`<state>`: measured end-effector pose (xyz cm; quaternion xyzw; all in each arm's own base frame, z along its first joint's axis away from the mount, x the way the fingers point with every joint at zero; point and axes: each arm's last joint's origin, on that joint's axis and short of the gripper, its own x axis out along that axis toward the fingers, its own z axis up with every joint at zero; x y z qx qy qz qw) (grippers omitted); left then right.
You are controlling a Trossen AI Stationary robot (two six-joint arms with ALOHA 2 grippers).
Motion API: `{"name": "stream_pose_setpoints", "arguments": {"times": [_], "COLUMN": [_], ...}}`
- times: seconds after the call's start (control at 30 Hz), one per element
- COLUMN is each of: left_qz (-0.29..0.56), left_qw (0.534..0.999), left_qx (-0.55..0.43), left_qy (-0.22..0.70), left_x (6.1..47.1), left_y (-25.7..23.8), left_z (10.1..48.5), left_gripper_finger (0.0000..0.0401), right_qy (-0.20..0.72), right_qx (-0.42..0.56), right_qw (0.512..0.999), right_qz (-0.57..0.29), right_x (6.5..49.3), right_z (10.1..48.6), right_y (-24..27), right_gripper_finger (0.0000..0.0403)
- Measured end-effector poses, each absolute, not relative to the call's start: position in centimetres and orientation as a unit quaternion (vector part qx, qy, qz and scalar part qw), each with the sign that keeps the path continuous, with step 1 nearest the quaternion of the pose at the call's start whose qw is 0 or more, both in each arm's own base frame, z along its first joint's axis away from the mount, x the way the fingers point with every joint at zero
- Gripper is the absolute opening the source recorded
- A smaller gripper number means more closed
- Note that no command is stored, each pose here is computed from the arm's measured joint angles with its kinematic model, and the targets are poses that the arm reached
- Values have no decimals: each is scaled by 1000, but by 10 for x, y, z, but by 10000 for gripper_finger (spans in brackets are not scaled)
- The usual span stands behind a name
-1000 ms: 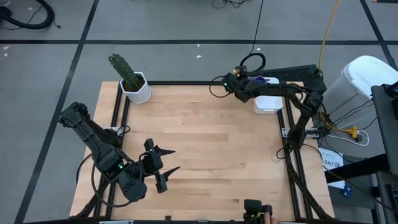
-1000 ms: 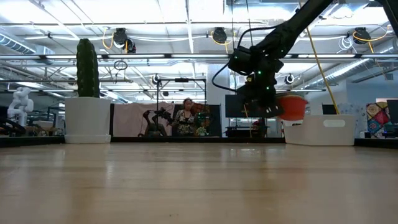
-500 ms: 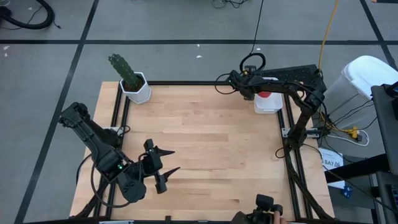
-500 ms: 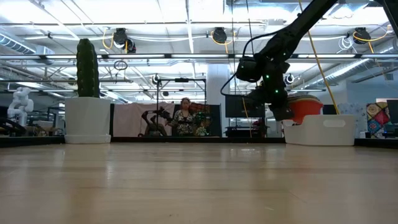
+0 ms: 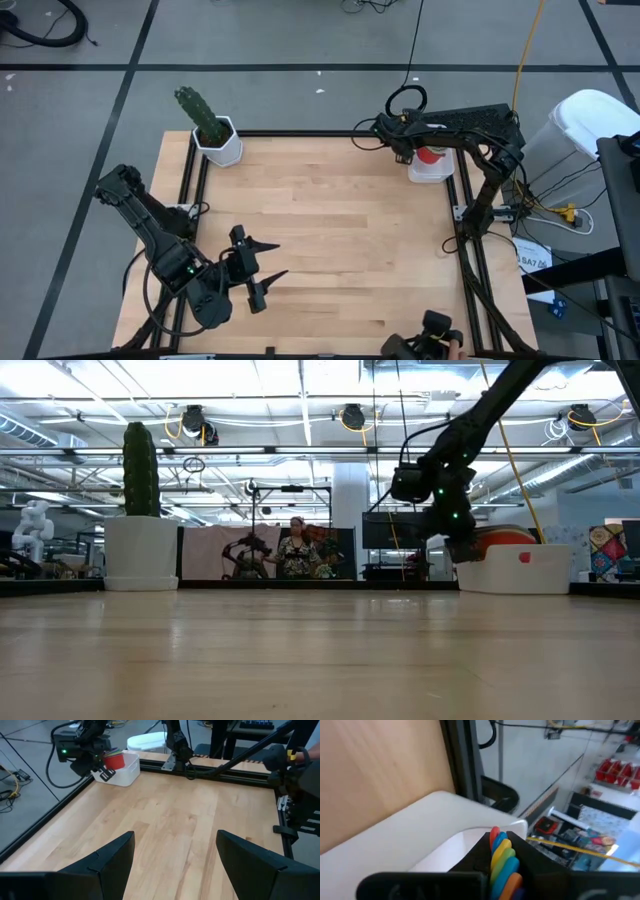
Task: Nest measuring cups in basket
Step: Put the stacked measuring cups into the white bin
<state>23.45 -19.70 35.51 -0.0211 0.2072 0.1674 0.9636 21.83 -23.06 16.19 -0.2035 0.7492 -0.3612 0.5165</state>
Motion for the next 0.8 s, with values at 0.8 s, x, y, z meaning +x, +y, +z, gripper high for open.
{"name": "stream_pose_setpoints", "arguments": {"times": [0.8], "left_qz": [171], "left_qw": [964], "left_qx": [-21], "left_qy": [204], "left_x": [234], "left_y": [-197], "left_z": [355], "left_gripper_finger": [282], "right_qy": [730], "right_qx": [-142], "right_qw": [549], "right_qz": [-382], "right_x": [207], "right_z": [158], "right_y": [-241], "right_gripper_finger": [22]}}
